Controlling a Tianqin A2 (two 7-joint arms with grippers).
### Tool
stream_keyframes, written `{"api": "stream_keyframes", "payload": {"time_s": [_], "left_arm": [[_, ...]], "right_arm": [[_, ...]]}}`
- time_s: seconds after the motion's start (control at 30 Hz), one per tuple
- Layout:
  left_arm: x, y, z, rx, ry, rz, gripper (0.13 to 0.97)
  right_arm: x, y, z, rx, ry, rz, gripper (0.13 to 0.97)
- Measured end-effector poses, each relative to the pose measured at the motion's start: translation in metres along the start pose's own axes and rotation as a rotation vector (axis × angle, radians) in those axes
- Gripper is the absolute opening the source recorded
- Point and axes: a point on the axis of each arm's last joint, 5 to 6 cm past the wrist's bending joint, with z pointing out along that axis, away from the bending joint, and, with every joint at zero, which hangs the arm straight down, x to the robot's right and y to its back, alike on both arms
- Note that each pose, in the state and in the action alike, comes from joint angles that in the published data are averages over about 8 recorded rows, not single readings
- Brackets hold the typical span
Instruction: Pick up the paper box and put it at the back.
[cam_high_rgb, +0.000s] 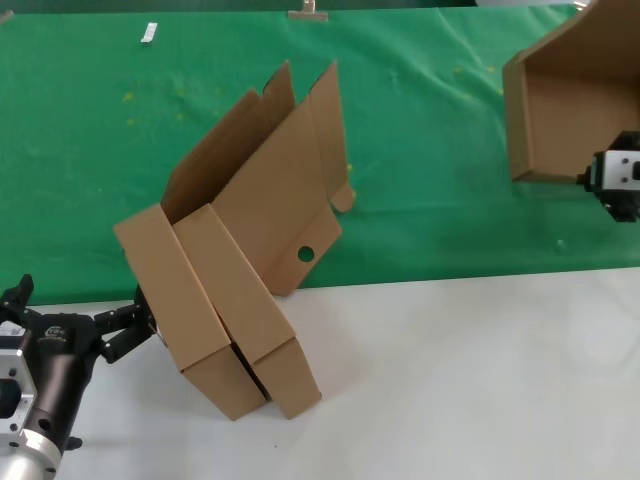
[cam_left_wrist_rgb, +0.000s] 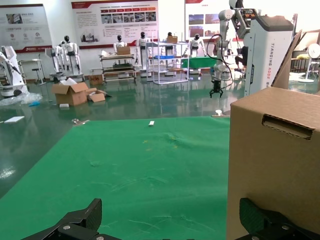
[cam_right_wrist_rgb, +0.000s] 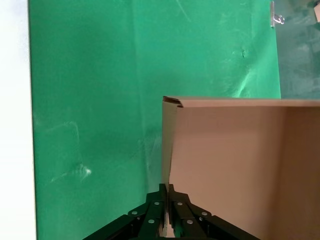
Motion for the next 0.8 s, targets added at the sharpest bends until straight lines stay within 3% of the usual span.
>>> {"api": "stream_keyframes", "payload": {"time_s": [0.47,0.8], "left_arm": [[0.0000,0.0000,0.000,0.000,0.000,0.000,0.966],[0.0000,0.0000,0.000,0.000,0.000,0.000,0.966]], "right_arm": [[0.002,-0.014,0.005,0.022,0.024,0.086,0.219],[0.012,-0.018,0.001,0.142,0.087,0.247,0.368]]}}
